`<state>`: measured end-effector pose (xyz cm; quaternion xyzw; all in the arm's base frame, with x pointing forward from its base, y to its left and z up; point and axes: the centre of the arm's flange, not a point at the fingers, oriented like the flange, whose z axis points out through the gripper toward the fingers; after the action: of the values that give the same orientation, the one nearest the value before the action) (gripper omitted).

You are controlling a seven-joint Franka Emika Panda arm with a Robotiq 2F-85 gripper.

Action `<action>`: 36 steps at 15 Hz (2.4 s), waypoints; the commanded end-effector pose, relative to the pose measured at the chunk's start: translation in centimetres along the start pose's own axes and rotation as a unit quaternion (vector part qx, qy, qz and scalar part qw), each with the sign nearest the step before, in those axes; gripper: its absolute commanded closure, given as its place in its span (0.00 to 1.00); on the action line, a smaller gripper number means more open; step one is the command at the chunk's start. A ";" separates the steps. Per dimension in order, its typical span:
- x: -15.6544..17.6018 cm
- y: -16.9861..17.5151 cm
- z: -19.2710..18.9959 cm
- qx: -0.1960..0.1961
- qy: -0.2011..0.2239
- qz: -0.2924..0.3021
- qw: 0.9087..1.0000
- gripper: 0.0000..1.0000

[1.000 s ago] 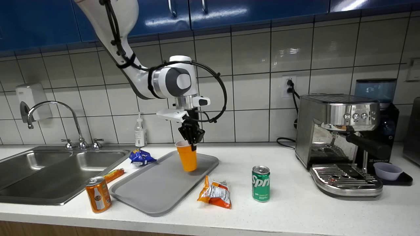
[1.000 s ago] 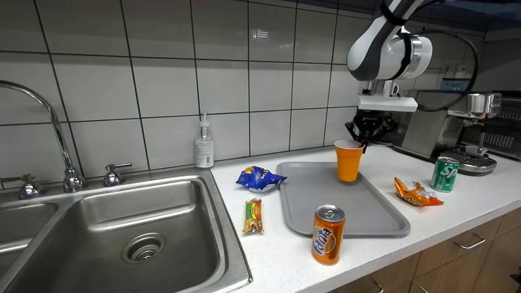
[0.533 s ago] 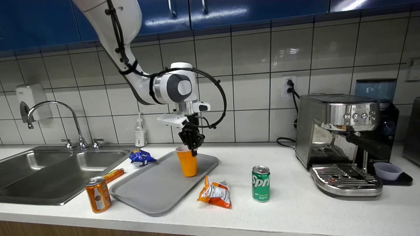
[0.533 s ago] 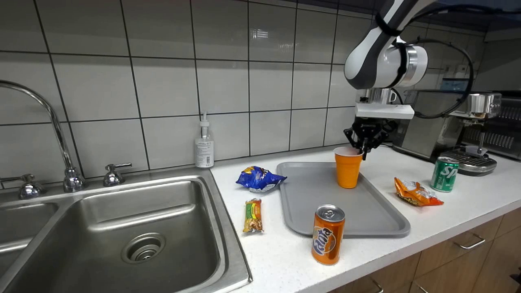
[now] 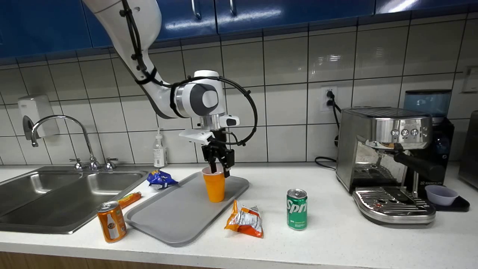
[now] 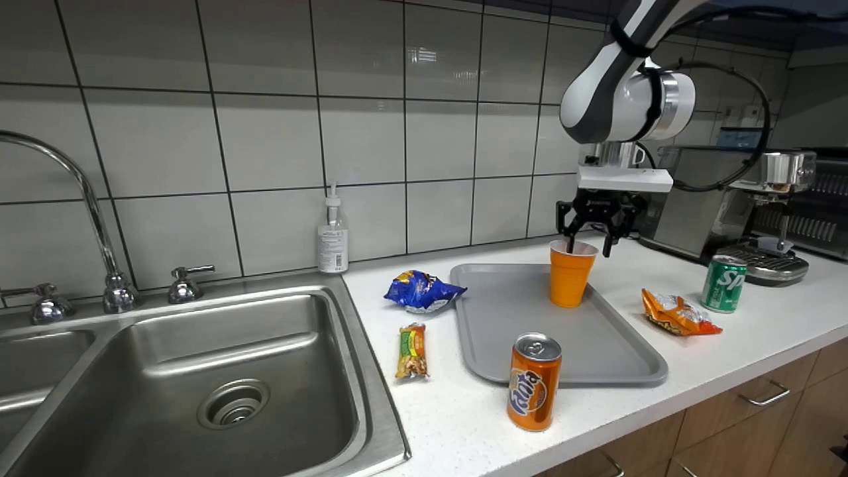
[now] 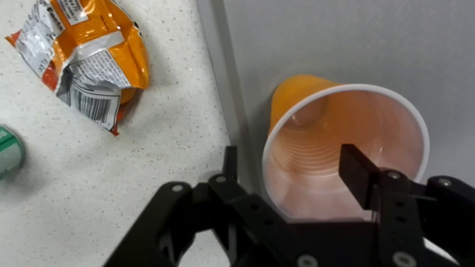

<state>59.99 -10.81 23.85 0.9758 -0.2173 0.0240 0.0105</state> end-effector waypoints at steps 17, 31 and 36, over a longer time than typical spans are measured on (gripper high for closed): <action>-9.3 6.5 -8.3 -0.001 0.036 0.103 0.994 0.00; -10.2 10.6 -8.9 -0.016 0.038 0.120 0.992 0.00; -9.8 10.6 -8.2 -0.002 0.034 0.143 0.989 0.00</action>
<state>45.90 -15.79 32.11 0.9400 -0.3351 0.0566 0.0289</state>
